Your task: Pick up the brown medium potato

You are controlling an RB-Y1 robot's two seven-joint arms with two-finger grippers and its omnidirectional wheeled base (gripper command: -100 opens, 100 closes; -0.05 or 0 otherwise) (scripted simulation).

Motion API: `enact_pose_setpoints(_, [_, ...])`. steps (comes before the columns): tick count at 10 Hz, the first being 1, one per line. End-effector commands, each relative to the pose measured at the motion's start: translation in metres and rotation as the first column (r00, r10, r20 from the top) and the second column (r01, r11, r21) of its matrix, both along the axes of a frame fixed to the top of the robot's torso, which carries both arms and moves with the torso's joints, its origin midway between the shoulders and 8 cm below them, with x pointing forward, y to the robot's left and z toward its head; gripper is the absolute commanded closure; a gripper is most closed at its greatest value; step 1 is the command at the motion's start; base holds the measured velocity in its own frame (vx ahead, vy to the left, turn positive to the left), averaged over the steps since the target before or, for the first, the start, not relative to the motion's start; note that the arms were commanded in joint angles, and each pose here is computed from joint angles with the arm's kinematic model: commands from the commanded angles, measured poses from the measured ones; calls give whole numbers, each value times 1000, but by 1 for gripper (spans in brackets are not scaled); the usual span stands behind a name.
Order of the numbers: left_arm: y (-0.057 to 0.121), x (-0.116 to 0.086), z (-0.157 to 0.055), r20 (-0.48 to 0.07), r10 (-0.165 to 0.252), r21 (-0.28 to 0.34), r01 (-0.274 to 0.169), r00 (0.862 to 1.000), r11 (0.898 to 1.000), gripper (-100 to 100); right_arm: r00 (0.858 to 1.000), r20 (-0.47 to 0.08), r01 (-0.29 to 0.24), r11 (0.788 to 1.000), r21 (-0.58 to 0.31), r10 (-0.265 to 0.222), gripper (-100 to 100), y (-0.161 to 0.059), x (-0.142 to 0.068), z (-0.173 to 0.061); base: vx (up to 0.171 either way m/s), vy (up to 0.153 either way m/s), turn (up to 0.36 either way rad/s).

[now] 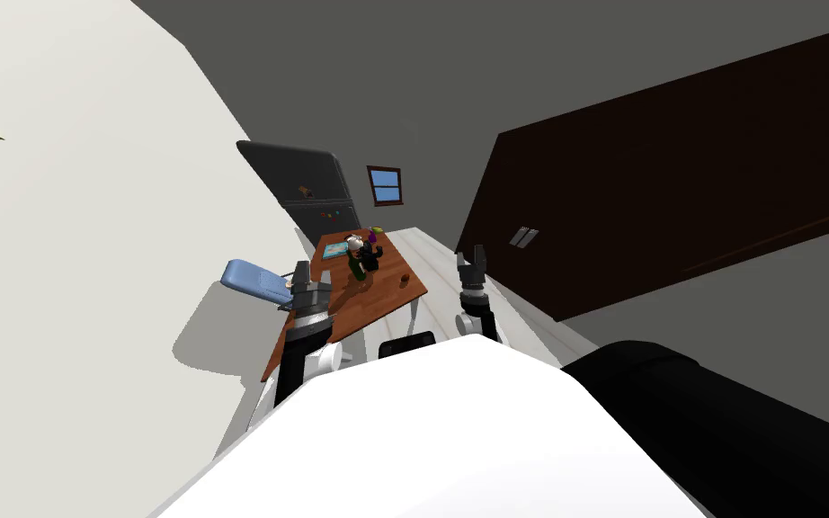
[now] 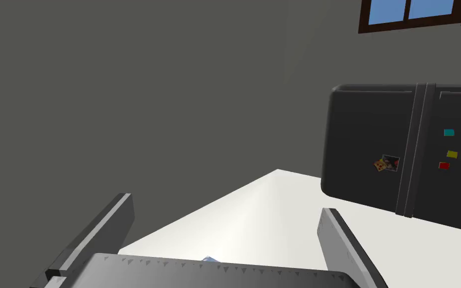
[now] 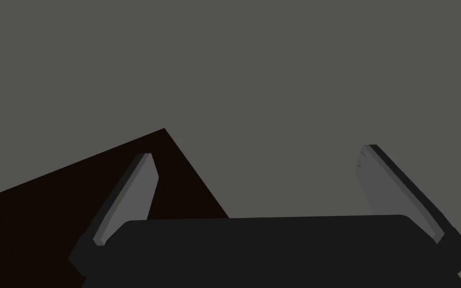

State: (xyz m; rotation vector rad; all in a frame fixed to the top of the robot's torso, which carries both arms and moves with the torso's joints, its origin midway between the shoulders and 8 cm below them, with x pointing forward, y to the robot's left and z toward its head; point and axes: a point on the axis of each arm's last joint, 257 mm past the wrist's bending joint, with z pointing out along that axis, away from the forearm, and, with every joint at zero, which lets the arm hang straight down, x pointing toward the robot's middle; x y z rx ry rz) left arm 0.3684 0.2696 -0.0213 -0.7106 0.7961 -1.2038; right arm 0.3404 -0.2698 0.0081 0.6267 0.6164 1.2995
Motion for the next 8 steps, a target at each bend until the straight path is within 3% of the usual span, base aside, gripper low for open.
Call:
enact_pose_setpoints(1, [-1,8,-10,-28,-22,14,23,999,1000,-100,1000,0,0,1000,0,0,0,0,0,0,-27,-23,-46])
enact_pose_setpoints(6, [7,44,-47,-127,-64,-17,62,990,998,-100,1000,0,0,1000,0,0,0,0,0,0,-82,-56,-71])
enact_pose_setpoints(8, [10,54,-59,-155,-70,-34,66,985,997,-100,1000,0,0,1000,0,0,0,0,0,0,-10,-26,-52])
